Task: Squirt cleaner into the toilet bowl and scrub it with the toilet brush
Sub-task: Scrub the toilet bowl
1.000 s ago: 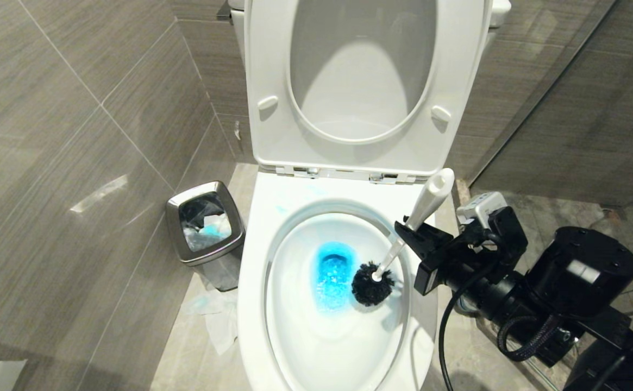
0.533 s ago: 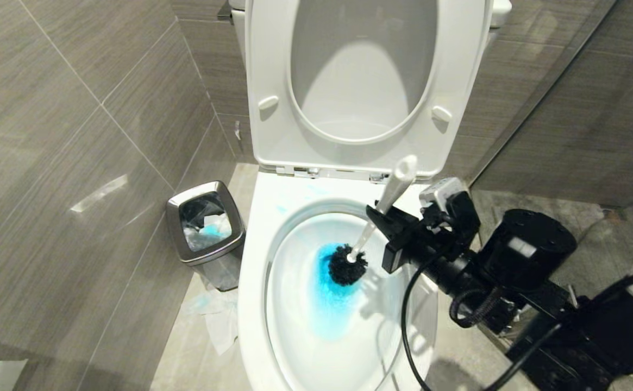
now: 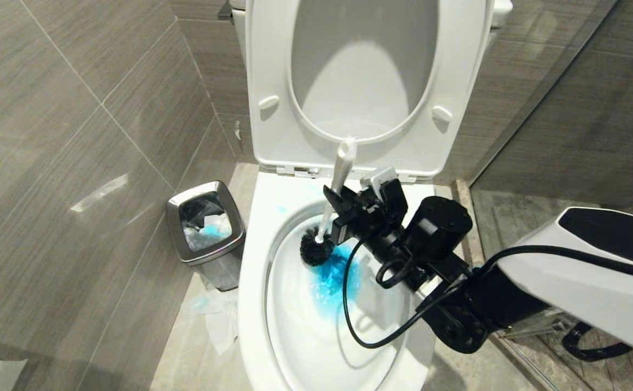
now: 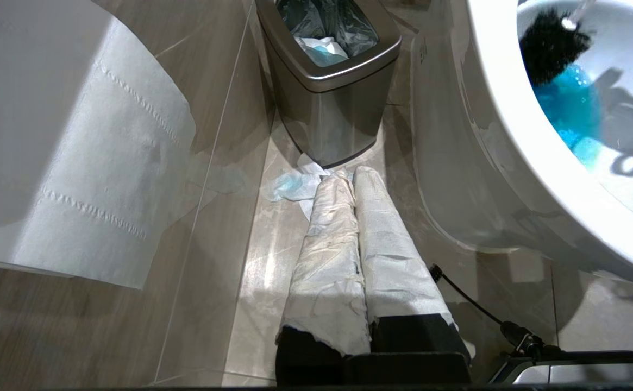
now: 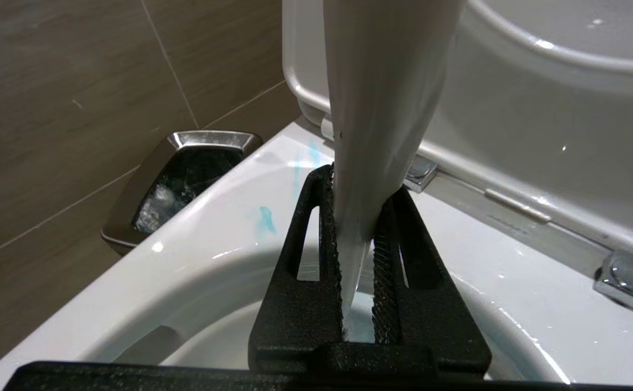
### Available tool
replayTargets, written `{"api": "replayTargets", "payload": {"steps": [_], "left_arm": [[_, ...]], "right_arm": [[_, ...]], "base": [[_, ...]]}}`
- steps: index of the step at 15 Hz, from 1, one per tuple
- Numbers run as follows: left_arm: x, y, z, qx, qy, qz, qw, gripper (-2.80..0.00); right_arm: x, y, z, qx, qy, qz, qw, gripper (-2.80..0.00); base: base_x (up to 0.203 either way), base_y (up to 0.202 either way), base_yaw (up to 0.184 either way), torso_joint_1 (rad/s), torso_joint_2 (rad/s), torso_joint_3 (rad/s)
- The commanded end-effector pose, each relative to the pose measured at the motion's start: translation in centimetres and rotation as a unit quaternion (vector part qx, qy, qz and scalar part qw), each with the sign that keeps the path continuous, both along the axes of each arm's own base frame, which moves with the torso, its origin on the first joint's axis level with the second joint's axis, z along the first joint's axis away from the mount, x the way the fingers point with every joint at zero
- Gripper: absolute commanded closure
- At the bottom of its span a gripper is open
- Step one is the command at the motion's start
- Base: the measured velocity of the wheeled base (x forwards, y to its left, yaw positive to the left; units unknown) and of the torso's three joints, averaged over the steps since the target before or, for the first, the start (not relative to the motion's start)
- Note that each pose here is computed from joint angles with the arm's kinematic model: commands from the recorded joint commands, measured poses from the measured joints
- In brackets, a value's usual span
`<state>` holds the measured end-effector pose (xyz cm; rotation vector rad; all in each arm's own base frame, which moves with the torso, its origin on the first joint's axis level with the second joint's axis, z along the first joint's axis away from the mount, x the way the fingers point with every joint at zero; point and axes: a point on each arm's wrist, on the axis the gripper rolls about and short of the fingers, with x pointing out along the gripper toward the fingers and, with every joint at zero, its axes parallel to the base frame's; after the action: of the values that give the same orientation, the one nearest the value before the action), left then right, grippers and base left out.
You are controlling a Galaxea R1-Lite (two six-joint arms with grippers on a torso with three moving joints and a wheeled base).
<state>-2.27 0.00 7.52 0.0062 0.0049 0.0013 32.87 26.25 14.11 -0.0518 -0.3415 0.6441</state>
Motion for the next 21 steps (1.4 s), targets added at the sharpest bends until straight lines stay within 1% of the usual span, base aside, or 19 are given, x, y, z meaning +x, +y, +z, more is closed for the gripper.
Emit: {"api": "replayTargets", "payload": {"steps": [1,4,9,11,13,16,19,21], "left_arm": [[0.0,0.0,0.0,0.0,0.0,0.0,1.0,0.0],[0.0,0.0,0.0,0.0,0.0,0.0,1.0,0.0],[0.0,0.0,0.0,0.0,0.0,0.0,1.0,0.0],[0.0,0.0,0.0,0.0,0.0,0.0,1.0,0.0],[0.0,0.0,0.0,0.0,0.0,0.0,1.0,0.0],[0.0,0.0,0.0,0.0,0.0,0.0,1.0,0.0],[0.0,0.0,0.0,0.0,0.0,0.0,1.0,0.0],[0.0,0.0,0.0,0.0,0.0,0.0,1.0,0.0]], "right_arm": [[1.0,0.9,-1.8,-0.006,0.006,0.0,1.0,0.0],[1.2,0.7,-1.3,0.0,0.001,-0.008,1.0,0.0],[1.6,-0.6,0.5,0.018,-0.016,-0.025,0.999,0.0],[1.6,-1.8,1.6,0.026,-0.02,-0.054,0.998,0.0],[0.9,-3.4,2.3,0.018,-0.015,-0.075,0.997,0.0],[-2.2,-6.1,3.7,0.004,-0.006,-0.084,0.996,0.0],[-6.8,-8.6,3.4,-0.022,0.022,-0.073,0.997,0.0],[-9.6,-9.6,3.0,-0.037,0.038,-0.056,0.997,0.0]], "base": [[0.0,0.0,0.0,0.0,0.0,0.0],[0.0,0.0,0.0,0.0,0.0,0.0],[0.0,0.0,0.0,0.0,0.0,0.0],[0.0,0.0,0.0,0.0,0.0,0.0],[0.0,0.0,0.0,0.0,0.0,0.0],[0.0,0.0,0.0,0.0,0.0,0.0],[0.0,0.0,0.0,0.0,0.0,0.0],[0.0,0.0,0.0,0.0,0.0,0.0]]}}
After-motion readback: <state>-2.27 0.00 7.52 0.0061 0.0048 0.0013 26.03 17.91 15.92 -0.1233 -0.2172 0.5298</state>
